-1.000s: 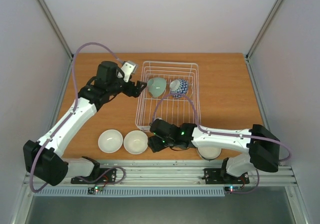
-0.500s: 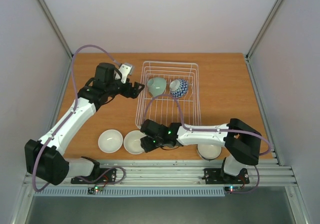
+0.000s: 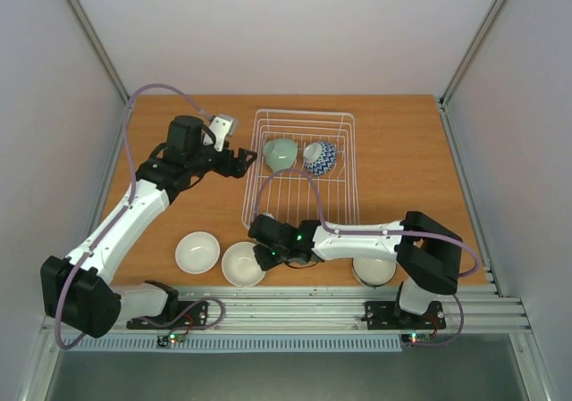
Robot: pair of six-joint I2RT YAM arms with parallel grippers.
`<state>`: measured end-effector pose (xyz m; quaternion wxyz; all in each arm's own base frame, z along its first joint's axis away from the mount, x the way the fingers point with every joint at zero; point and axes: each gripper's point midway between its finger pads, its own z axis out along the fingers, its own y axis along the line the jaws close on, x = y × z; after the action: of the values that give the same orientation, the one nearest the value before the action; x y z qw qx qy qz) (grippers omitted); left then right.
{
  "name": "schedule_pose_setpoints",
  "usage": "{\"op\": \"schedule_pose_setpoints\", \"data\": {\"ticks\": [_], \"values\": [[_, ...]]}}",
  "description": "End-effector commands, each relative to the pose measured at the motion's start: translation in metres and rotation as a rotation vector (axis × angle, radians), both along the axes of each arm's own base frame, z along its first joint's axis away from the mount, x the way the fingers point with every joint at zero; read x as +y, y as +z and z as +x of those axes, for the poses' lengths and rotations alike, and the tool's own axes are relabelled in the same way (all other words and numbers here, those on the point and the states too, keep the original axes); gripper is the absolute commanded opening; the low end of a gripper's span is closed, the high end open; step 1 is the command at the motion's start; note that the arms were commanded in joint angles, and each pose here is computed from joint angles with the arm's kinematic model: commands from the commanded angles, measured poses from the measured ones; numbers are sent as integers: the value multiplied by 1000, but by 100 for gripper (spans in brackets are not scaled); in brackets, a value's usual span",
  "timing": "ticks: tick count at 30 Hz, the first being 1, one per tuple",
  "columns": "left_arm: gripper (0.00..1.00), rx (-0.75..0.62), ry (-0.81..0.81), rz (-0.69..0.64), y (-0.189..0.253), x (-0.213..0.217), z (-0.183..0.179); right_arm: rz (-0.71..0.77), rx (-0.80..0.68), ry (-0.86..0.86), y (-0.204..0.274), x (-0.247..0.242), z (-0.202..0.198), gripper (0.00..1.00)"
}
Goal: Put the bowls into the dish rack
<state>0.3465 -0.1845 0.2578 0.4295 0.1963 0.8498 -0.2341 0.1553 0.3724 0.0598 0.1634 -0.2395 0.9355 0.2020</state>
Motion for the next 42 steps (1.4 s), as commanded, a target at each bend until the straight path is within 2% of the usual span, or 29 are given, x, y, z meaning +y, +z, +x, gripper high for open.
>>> {"op": "schedule_pose_setpoints", "data": {"ticks": [1, 8, 12, 18, 21, 24, 28, 35, 42], "values": [[95, -73, 16, -29, 20, 3, 3, 6, -70, -11, 22, -12, 4, 1], [99, -22, -37, -1, 13, -2, -2, 116, -264, -33, 115, -44, 11, 1], [100, 2, -145, -61, 13, -18, -16, 171, -388, -61, 165, -69, 18, 1], [99, -25, -292, -164, 33, -34, -45, 150, -503, -165, 189, -108, 42, 1], [99, 3, -388, -221, 42, -43, -61, 142, -539, -183, 193, -119, 52, 1], [99, 48, -482, -292, 51, -53, -76, 180, -537, -215, 197, -132, 59, 1], [99, 95, -585, -365, 59, -60, -93, 315, -484, -262, 198, -149, 69, 1], [99, 124, -565, -361, 44, -62, -86, 548, -350, -246, 199, -137, 82, 1], [99, 206, -502, -341, 21, -63, -69, 786, -324, -180, 215, -120, 92, 1]]}}
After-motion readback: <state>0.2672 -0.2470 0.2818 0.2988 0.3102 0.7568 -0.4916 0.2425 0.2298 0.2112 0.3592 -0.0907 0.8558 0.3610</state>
